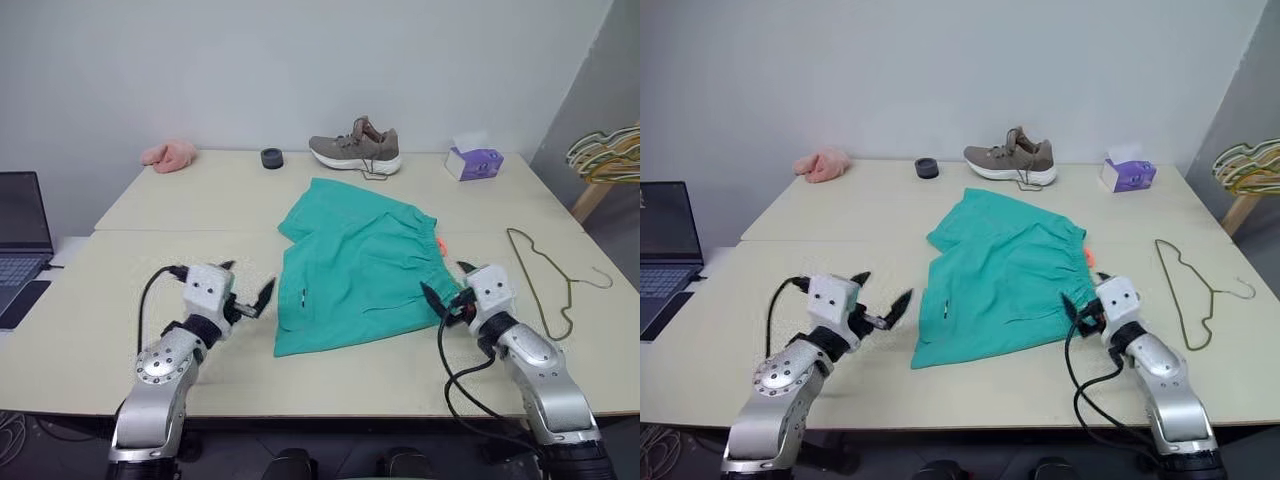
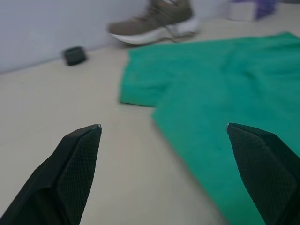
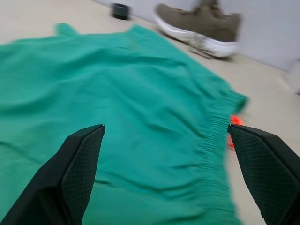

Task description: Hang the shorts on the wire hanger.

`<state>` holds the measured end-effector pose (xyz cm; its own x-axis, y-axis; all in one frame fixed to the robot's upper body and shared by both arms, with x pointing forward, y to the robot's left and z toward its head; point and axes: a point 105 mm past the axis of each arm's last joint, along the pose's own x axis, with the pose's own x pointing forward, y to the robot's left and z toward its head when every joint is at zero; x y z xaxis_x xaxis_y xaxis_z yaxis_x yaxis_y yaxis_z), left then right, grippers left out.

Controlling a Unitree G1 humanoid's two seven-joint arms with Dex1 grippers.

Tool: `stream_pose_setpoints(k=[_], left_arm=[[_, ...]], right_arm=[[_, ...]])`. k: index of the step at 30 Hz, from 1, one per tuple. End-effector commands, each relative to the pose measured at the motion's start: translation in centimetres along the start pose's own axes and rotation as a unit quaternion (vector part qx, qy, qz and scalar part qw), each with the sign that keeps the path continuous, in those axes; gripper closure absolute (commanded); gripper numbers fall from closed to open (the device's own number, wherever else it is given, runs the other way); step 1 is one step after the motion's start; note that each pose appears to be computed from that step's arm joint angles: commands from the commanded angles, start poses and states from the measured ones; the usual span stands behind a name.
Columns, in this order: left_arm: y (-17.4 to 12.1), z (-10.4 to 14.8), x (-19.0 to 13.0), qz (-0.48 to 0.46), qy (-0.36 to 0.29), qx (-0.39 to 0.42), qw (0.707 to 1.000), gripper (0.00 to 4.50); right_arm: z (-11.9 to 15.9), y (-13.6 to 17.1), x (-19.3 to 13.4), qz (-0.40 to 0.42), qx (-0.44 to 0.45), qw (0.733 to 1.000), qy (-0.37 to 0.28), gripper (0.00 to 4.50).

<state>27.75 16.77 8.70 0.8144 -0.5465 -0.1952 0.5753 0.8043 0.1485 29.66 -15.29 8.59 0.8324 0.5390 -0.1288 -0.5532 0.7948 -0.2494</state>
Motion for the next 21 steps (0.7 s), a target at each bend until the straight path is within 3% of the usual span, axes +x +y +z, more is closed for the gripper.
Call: stream_pose_setpoints(k=[1, 5, 10, 16, 20, 21], left_arm=[[-3.1, 0.1, -0.8, -0.126, 0.03, 0.009, 0.992, 0.0], [-3.9, -1.7, -1.6, -0.192, 0.096, 0.06, 0.975, 0.0], [-3.8, -2.5, -0.8, -0.213, 0.127, 0.115, 0.962, 0.0], [-2.5, -3.8, 0.7, -0.193, 0.149, 0.186, 0.952, 0.0], [-2.4, -4.5, 0.8, -0.203, 0.159, 0.191, 0.947, 0.0], [-2.4, -4.6, 0.8, -0.204, 0.161, 0.195, 0.946, 0.18]], right_arm=[[2.3, 1.3, -0.8, 0.078, -0.015, 0.996, -0.033, 0.02], [2.9, 2.9, -1.9, 0.155, -0.019, 0.988, -0.018, 0.02], [3.1, 4.4, -3.2, 0.226, -0.028, 0.974, 0.013, 0.02], [2.3, 4.5, -3.7, 0.233, -0.077, 0.969, 0.037, 0.02], [1.2, 3.8, -4.0, 0.216, -0.115, 0.968, 0.057, 0.02], [0.9, 3.6, -4.0, 0.212, -0.125, 0.967, 0.063, 0.0]])
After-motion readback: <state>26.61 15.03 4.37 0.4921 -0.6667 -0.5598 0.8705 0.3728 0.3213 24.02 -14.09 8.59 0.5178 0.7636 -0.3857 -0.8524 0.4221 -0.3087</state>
